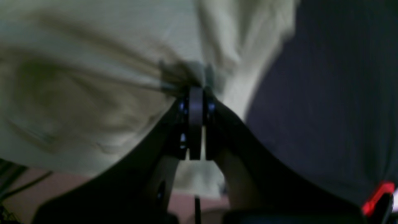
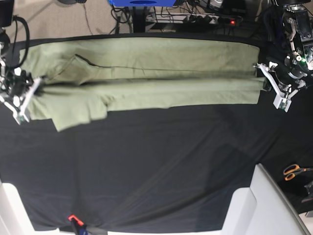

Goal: Fold the T-shirt properly
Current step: 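Lower the folded edge onto the shirt with both grippers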

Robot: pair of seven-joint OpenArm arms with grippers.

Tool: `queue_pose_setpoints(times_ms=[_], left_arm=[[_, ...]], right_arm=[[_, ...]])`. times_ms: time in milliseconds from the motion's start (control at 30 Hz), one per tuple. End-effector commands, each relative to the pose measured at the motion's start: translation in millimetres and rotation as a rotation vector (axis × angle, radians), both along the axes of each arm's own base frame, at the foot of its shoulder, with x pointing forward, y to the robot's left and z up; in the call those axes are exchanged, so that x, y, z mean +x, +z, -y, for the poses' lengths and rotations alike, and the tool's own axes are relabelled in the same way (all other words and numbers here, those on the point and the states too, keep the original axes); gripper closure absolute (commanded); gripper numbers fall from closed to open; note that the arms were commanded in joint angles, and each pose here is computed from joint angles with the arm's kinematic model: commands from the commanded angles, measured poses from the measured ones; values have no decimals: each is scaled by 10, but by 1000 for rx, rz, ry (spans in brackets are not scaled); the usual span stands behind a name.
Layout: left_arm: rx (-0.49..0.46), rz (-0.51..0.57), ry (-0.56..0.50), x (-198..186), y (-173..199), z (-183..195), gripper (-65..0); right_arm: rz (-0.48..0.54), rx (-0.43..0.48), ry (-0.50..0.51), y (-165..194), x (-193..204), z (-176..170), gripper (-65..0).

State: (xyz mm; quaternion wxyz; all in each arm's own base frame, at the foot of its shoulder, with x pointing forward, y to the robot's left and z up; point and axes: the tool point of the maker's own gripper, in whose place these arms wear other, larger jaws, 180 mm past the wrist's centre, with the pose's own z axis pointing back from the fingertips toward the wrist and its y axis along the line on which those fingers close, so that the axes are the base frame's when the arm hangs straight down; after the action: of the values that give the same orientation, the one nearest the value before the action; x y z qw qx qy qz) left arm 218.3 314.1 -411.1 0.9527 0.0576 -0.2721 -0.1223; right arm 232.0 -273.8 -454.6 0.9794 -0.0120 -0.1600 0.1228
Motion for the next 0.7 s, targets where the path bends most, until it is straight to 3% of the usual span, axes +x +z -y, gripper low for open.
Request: queue_pose_setpoints(times_ms=[0, 667], left_arm=[[29, 31, -4, 62, 115, -78, 0], [49, -18, -14, -131, 50, -154, 0]], right_arm=[[40, -16, 9, 116, 90, 57, -2], [-13, -17, 36, 20, -292, -14, -2]])
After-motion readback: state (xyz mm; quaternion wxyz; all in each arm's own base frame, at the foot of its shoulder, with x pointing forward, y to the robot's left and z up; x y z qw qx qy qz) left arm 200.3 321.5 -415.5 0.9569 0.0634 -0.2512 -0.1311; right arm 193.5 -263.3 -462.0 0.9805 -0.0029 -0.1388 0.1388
